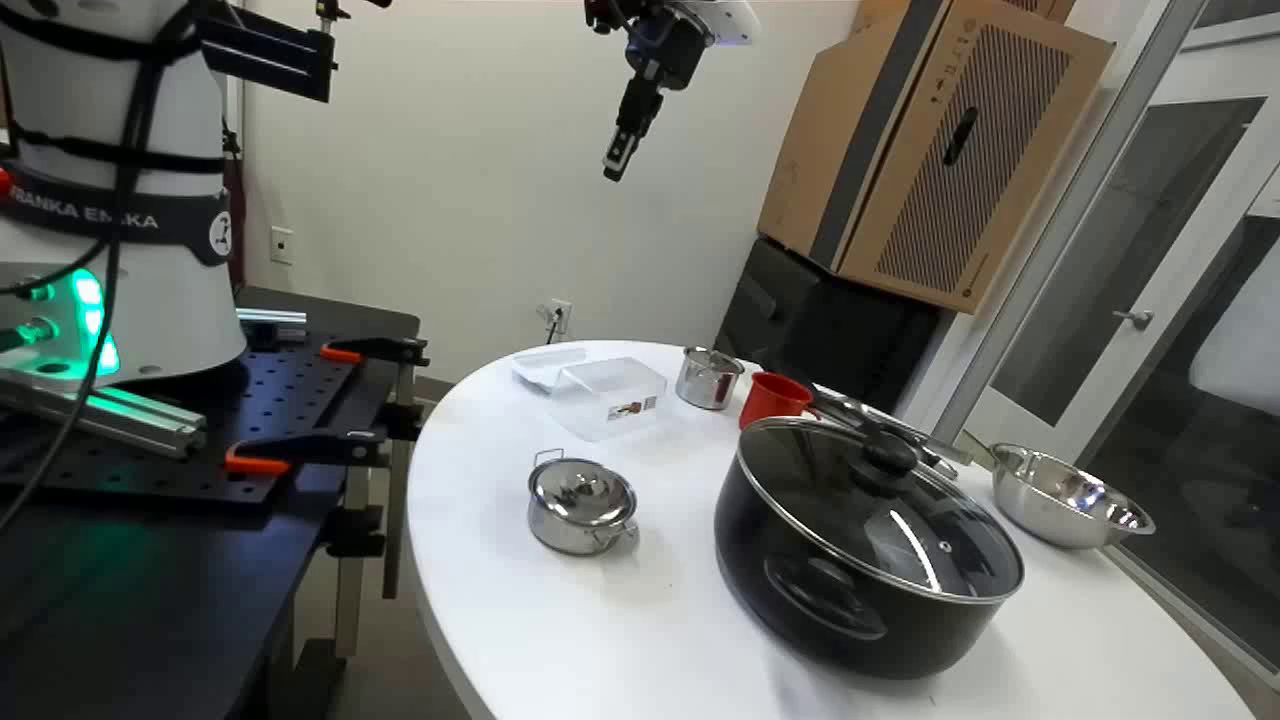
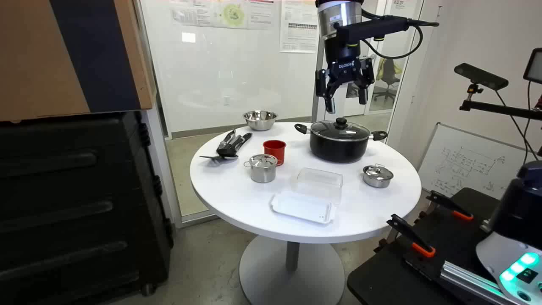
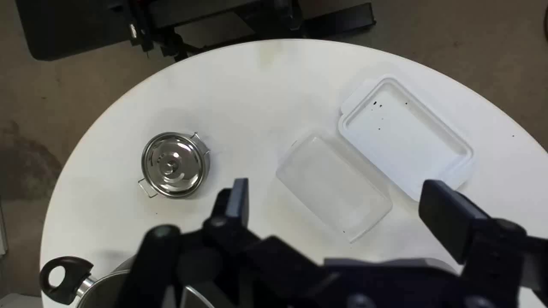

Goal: Take the lid off the silver pot on the right and put it on the table

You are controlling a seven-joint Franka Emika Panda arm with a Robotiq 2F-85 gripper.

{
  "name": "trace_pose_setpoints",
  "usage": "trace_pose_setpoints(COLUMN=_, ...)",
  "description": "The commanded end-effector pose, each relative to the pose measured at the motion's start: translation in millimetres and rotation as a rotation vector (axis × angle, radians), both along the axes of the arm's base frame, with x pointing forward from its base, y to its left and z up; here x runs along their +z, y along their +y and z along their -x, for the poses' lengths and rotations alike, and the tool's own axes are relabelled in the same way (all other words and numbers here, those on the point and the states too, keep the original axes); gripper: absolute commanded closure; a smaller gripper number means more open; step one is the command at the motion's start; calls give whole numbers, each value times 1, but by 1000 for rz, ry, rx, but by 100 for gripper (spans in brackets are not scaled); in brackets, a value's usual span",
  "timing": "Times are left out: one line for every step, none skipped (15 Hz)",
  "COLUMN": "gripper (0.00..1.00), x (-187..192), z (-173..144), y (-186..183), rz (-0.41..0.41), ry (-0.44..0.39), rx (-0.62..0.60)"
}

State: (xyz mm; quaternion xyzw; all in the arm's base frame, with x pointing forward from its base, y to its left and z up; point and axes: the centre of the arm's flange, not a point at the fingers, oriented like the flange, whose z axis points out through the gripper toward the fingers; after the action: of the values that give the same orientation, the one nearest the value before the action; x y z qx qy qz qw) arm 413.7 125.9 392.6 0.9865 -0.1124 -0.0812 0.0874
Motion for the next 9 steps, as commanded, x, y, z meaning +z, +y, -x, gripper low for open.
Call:
trace_pose_setpoints(gripper=0, x=0, z=0, y=0, rz=0, ry=0, rx=0)
trace_pose_setpoints(gripper=0, x=0, z=0, y=0, rz=0, ry=0, rx=0)
trace_pose_setpoints(gripper=0, x=0, z=0, y=0, rz=0, ry=0, rx=0)
trace_pose_setpoints(gripper=0, x=-1, z=1, y=2, rz=-25, ry=10, rx=1)
trace_pose_setpoints(gripper=0, x=-1, z=2, y=-1, rz=-46, ry=31, rx=14)
trace_pose_setpoints(gripper=0, x=0, z=2, y=-10, rz=-78, ry=41, rx=25)
trace_pose_setpoints(gripper=0, x=1, z=2, y=-20, rz=-119, ry=57, rx=29)
trace_pose_setpoints(gripper=0, x=2, z=2, y=-35, rz=-163, ry=71, rx=26)
trace_pose_setpoints(gripper=0, x=2, z=1, y=-49, rz=-200, ry=73, rx=13)
